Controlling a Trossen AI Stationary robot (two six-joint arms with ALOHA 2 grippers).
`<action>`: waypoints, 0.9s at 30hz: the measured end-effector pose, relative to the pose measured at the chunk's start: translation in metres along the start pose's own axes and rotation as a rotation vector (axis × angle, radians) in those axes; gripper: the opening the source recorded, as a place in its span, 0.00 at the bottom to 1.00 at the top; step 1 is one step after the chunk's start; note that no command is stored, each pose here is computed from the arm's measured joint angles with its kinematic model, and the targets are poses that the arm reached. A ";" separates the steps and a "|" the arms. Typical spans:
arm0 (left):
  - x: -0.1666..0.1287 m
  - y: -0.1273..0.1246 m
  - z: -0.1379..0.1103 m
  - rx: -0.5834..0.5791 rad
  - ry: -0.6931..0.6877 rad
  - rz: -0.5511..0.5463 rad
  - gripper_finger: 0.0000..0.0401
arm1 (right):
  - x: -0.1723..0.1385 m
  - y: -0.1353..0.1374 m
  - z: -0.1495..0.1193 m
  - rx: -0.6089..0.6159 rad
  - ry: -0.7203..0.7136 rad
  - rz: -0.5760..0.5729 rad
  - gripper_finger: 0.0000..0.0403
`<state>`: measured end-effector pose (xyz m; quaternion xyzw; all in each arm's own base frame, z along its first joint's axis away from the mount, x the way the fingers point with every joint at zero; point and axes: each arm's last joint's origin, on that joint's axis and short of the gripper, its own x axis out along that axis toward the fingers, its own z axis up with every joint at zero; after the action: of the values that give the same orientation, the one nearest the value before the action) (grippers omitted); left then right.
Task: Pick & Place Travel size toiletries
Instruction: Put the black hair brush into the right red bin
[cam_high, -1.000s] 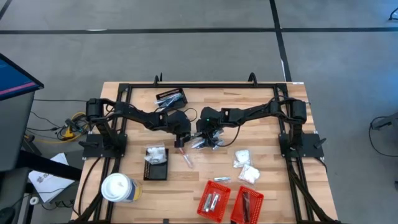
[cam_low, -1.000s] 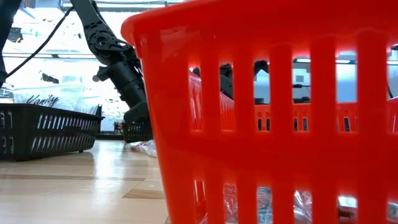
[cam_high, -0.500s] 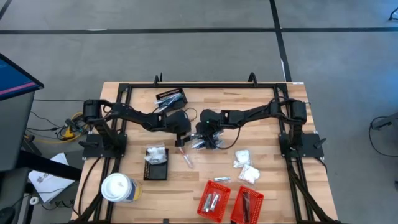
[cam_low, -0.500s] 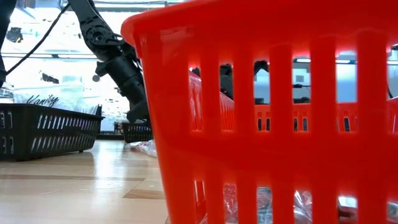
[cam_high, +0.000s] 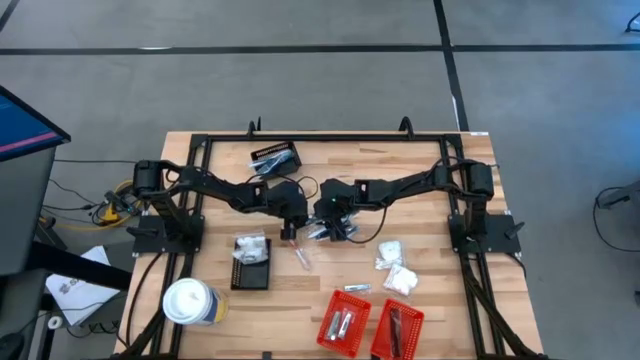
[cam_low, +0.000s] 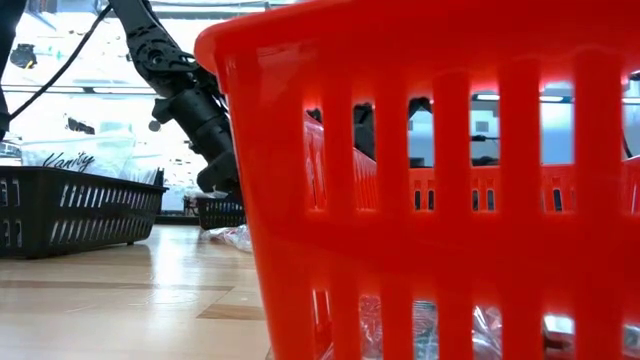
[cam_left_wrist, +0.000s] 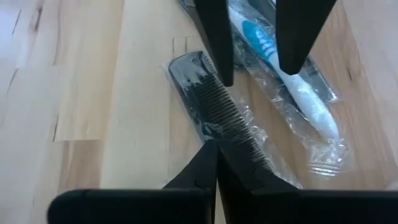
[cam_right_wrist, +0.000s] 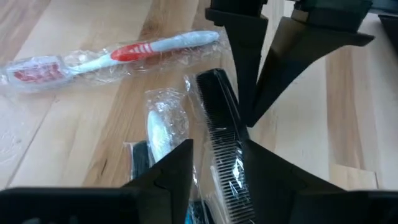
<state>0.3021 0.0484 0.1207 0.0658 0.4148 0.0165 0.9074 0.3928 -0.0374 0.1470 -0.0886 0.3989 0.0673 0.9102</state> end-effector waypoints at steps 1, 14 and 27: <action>0.000 0.000 0.000 0.000 -0.002 -0.002 0.00 | 0.000 0.000 0.000 0.004 0.000 0.000 0.35; 0.000 0.000 0.000 -0.004 -0.005 -0.004 0.00 | 0.000 0.002 0.000 0.002 0.007 -0.017 0.62; 0.007 0.007 -0.007 -0.042 0.028 0.019 0.00 | 0.023 0.004 -0.009 -0.012 0.057 0.005 0.58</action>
<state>0.3016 0.0566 0.1124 0.0502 0.4262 0.0346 0.9025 0.4007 -0.0341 0.1232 -0.0951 0.4246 0.0695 0.8977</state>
